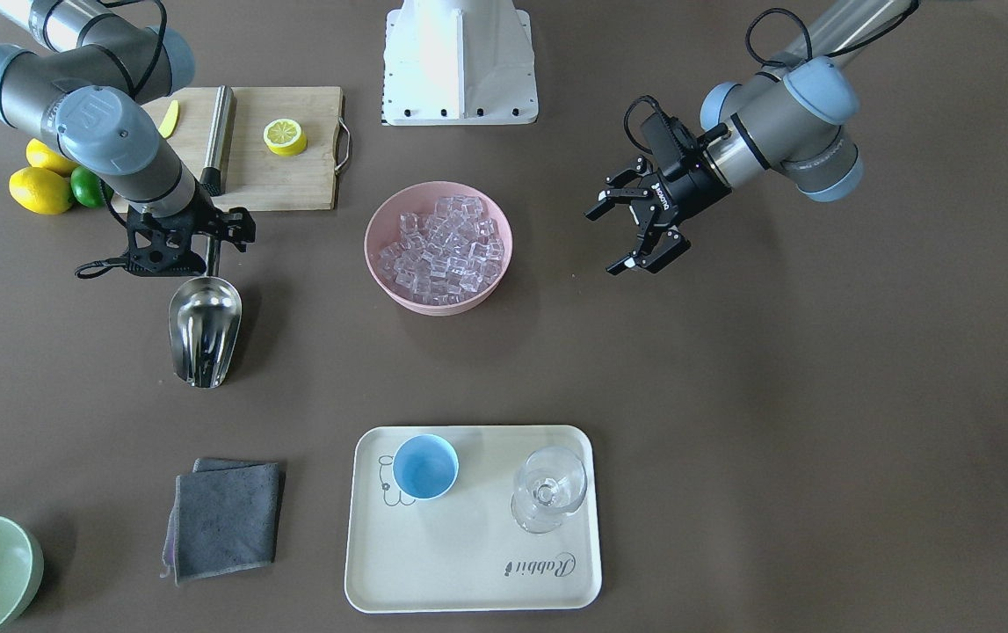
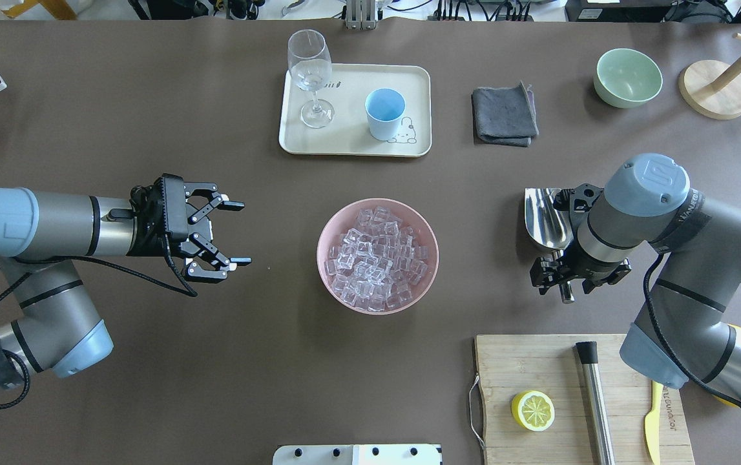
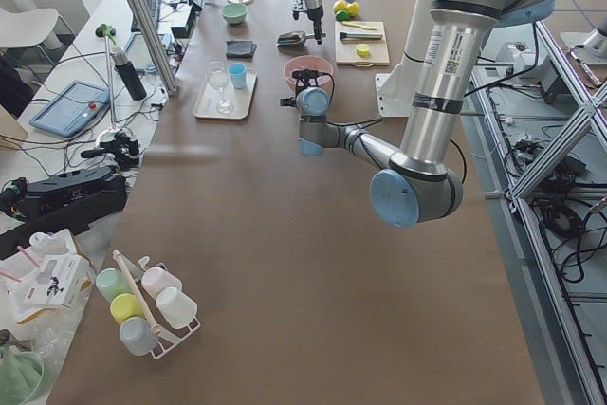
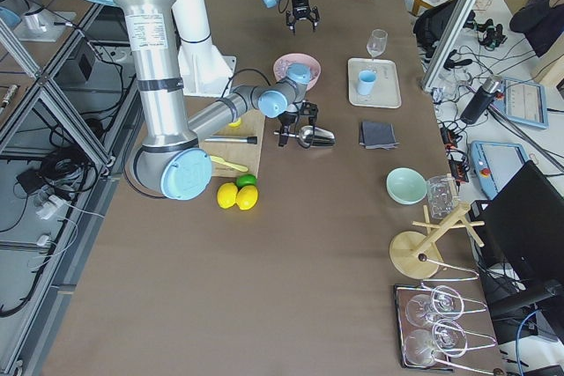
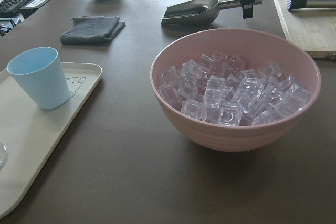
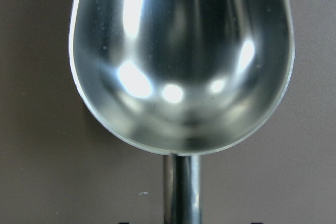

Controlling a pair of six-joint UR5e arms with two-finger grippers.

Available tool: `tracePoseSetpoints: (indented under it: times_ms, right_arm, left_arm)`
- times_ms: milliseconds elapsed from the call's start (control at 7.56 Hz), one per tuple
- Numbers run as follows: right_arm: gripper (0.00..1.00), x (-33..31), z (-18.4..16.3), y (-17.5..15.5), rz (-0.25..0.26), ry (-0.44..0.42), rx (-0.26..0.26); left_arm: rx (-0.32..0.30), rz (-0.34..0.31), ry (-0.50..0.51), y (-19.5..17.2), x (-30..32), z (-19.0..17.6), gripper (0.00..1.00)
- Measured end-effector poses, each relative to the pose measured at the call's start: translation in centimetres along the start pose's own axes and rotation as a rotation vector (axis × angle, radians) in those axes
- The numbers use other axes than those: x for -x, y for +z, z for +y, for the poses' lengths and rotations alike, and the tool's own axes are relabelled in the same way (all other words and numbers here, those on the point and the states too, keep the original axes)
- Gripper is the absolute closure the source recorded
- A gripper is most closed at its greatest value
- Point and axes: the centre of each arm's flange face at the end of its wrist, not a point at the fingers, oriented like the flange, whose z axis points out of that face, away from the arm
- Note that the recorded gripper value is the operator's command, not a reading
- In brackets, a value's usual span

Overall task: Put ice in cup with scoop
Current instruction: 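Lift the metal scoop off the table with the right gripper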

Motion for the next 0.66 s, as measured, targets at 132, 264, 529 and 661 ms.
tracePoseSetpoints:
  times_ms: [132,264,529,661]
  right_arm:
    - [0.28,-0.2,-0.2,0.5,-0.003,-0.001,-0.001]
    - [0.40,-0.4,-0.3,0.9,-0.011,-0.002,-0.003]
    - [0.62,-0.3,-0.3,1.0,-0.025,-0.001,-0.004]
    - [0.76,-0.2,-0.2,0.8,-0.031,-0.003,-0.003]
  left_arm:
    - [-0.002,0.002,0.003,0.1,0.0,-0.1,0.02]
    - [-0.006,0.004,0.007,0.2,0.0,-0.2,0.02]
    - [0.003,0.017,0.003,1.3,-0.2,0.3,0.02]
    - [0.008,0.024,0.000,2.1,-0.3,0.5,0.02]
